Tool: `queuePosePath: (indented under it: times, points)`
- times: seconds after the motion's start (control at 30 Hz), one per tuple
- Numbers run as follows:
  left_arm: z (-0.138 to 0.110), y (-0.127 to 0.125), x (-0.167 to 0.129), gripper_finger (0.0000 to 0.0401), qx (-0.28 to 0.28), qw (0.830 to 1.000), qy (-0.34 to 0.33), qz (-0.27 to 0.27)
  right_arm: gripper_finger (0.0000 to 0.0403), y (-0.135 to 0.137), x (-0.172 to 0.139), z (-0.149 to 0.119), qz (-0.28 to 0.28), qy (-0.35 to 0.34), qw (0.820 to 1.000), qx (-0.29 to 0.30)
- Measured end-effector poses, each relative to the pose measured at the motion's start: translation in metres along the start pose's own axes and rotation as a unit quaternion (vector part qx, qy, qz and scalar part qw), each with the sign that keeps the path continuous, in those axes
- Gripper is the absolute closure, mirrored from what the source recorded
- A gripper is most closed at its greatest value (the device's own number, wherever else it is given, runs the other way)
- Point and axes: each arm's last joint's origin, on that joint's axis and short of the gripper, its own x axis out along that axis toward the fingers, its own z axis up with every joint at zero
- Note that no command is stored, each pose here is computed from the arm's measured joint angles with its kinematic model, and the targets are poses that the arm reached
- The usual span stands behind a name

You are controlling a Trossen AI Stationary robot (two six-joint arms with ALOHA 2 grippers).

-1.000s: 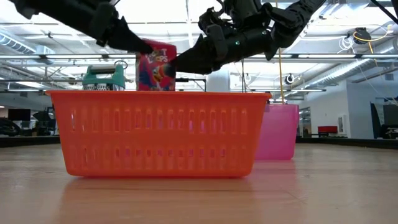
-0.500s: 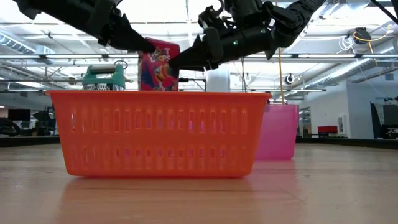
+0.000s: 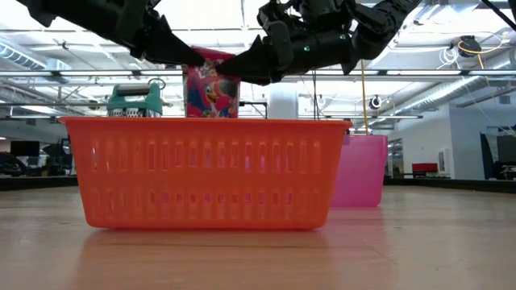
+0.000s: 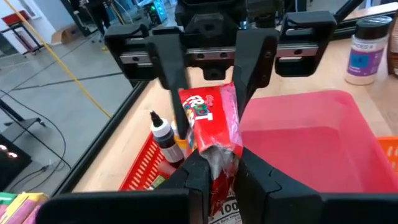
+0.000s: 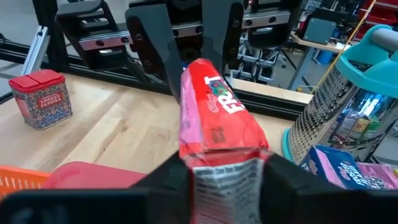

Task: Pick & Place Kitchen Items
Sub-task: Put the red cereal box into the pink bin

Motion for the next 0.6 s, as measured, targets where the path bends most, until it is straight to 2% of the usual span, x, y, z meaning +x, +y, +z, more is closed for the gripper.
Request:
queuePosePath:
  times: [0.1,0.2,0.43,0.6]
  points:
    - [-0.001,0.000,0.000,0.0349,0.003,1.000,0.005,0.007,0.0333,0.000,0.000,-0.001,0.000,0.003,1.000,0.001]
    - [-0.002,0.001,0.000,0.0348,0.006,1.000,0.013,0.022,0.0364,0.000,0.000,-0.001,0.000,0.008,1.000,0.002]
    - [-0.005,0.003,0.000,0.0347,0.017,0.998,0.028,0.055,0.0365,-0.001,0.000,-0.007,0.002,0.043,0.999,0.022]
    - [-0.007,0.003,-0.002,0.0347,0.035,0.997,0.041,0.059,0.0372,0.000,-0.001,-0.012,0.006,0.069,0.997,0.043]
